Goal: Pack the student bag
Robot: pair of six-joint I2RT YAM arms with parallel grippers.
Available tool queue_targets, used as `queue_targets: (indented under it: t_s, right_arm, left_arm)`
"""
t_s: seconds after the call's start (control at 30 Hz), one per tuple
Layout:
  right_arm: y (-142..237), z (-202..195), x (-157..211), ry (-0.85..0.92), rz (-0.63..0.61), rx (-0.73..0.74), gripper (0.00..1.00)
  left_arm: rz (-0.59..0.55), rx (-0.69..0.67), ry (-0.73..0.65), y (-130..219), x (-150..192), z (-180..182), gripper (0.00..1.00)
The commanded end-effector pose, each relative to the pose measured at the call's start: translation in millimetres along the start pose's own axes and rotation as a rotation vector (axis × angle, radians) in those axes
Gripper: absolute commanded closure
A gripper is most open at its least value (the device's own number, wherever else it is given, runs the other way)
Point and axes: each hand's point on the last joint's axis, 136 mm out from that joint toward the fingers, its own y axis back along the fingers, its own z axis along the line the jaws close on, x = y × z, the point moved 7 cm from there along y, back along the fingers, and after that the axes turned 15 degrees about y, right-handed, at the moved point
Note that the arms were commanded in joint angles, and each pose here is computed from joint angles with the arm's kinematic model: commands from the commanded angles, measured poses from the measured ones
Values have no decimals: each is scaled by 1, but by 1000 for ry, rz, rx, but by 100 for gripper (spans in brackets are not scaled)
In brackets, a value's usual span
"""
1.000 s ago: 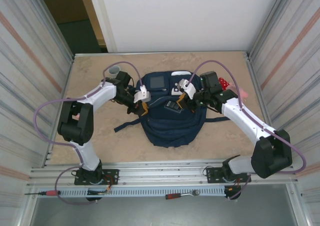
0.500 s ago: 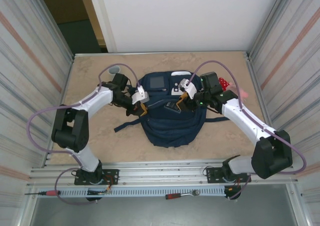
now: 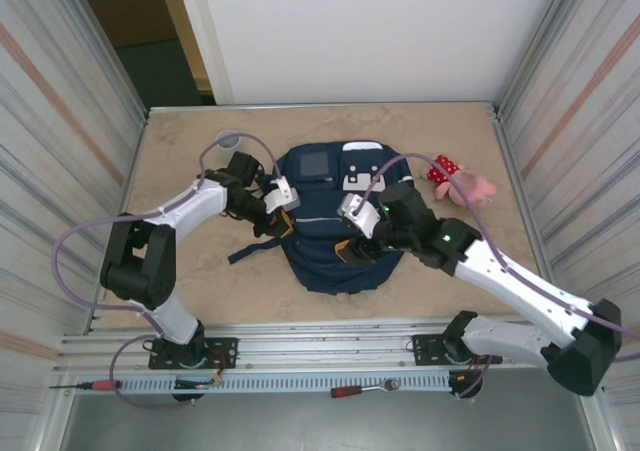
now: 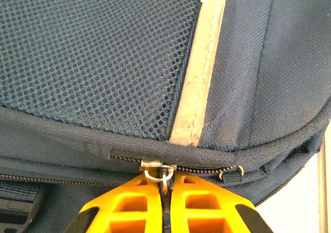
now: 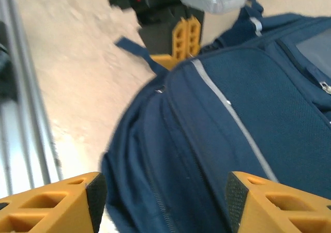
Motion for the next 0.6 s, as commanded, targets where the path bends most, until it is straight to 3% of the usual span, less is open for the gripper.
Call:
queue_targets:
  t_s: [0.0, 0.13, 0.3, 0.37, 0.57]
  right_arm:
    - [-28, -12, 0, 177, 80, 45, 39]
    - [-57, -3, 0, 284, 76, -20, 39]
    - [-81, -13, 6, 289, 107, 29, 44]
    - [-87, -16, 8, 279, 116, 35, 54]
    - [-98, -25, 11, 219, 101, 16, 96]
  left_arm:
    - [-18, 15, 18, 4, 0, -13, 100]
    - [-17, 10, 23, 3, 2, -12, 100]
    - [-15, 23, 32, 1, 3, -12, 100]
    - [-14, 26, 37, 0, 4, -12, 100]
    - [-7, 29, 48, 1, 7, -18, 100]
